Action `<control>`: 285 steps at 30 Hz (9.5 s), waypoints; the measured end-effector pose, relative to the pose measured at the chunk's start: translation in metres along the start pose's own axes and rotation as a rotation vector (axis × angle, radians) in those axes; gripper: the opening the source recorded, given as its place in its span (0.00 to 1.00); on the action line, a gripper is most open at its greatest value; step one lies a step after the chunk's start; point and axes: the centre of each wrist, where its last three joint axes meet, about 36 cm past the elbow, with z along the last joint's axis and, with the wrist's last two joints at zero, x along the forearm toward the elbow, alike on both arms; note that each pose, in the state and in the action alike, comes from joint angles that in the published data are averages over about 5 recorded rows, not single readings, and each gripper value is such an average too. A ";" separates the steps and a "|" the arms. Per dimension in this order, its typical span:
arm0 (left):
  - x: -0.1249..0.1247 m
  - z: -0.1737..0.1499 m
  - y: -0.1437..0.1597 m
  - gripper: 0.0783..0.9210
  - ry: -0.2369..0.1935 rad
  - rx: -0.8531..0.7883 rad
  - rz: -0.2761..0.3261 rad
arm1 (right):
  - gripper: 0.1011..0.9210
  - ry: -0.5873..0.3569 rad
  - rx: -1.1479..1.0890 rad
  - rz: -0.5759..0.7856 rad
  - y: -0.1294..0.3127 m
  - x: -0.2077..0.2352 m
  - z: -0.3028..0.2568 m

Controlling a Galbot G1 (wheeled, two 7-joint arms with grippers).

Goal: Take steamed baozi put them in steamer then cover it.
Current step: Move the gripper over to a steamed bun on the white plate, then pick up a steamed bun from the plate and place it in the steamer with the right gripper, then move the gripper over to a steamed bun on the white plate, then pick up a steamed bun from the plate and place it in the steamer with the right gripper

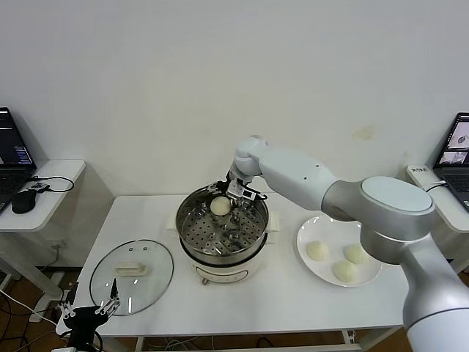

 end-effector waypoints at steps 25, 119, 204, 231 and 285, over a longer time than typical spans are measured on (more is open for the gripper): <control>-0.007 -0.017 -0.004 0.88 -0.033 -0.021 0.059 | 0.88 0.155 -0.812 -0.041 0.177 0.176 -0.003; -0.007 -0.017 0.019 0.88 -0.033 -0.060 -0.003 | 0.60 0.035 -1.012 -0.018 -0.004 0.074 -0.057; -0.013 0.003 0.009 0.88 0.005 -0.087 0.017 | 0.87 0.207 -1.090 -0.378 0.364 0.051 -0.033; -0.012 -0.004 0.009 0.88 -0.014 -0.085 0.016 | 0.59 0.209 -1.104 -0.306 0.324 0.099 -0.004; -0.015 -0.013 0.026 0.88 -0.040 -0.072 -0.059 | 0.66 -0.054 -0.281 -0.215 -0.009 0.019 -0.115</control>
